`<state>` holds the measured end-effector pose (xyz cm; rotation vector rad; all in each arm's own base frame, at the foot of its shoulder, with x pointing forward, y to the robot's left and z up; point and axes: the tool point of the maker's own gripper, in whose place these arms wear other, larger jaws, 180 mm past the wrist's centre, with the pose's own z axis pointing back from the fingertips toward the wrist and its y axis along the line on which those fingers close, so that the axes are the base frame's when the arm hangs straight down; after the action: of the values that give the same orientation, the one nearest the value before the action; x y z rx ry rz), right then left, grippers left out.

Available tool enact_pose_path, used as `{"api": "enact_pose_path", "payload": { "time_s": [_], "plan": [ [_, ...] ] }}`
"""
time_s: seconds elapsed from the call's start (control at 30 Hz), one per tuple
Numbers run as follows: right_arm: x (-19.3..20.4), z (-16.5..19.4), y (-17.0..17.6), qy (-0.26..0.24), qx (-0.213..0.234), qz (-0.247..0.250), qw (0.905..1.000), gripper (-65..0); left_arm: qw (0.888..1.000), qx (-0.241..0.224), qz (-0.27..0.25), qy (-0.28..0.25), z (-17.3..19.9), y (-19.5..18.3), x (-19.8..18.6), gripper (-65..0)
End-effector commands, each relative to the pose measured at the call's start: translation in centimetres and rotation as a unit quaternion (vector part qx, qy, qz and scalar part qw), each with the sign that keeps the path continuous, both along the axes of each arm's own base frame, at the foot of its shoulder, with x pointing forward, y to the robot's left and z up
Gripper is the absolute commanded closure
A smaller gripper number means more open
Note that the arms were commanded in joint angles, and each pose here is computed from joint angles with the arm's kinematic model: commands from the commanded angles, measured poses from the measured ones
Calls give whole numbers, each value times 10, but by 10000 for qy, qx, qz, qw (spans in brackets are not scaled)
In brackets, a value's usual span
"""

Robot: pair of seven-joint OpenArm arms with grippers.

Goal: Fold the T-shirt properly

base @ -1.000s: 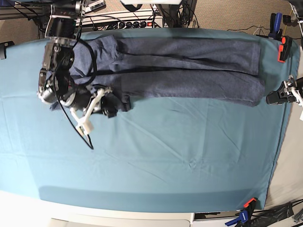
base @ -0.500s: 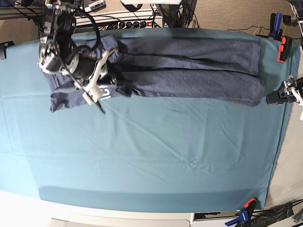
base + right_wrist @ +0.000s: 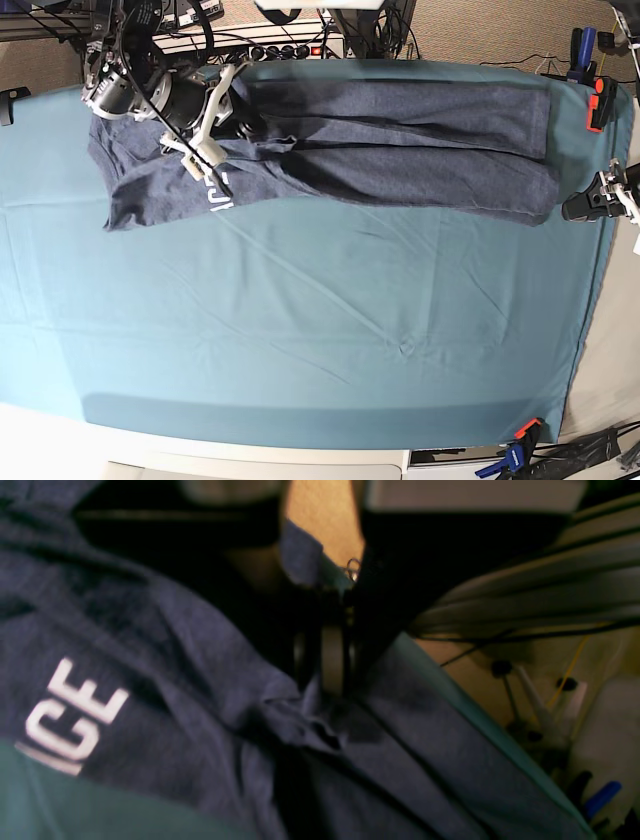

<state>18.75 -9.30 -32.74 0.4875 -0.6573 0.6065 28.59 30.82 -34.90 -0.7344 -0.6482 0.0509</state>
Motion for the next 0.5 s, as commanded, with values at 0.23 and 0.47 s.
{"api": "enact_pose_path", "payload": {
  "time_s": [0.23,0.47],
  "plan": [
    [15,3,-14,-416,-442,-169,9980,-157,9995,53,64,-308,21,10,11,-309],
    [34,1,-42,-734,-1075,-775,9885,-157,9995,85,81,-279,18,11,10,-309]
  ]
}}
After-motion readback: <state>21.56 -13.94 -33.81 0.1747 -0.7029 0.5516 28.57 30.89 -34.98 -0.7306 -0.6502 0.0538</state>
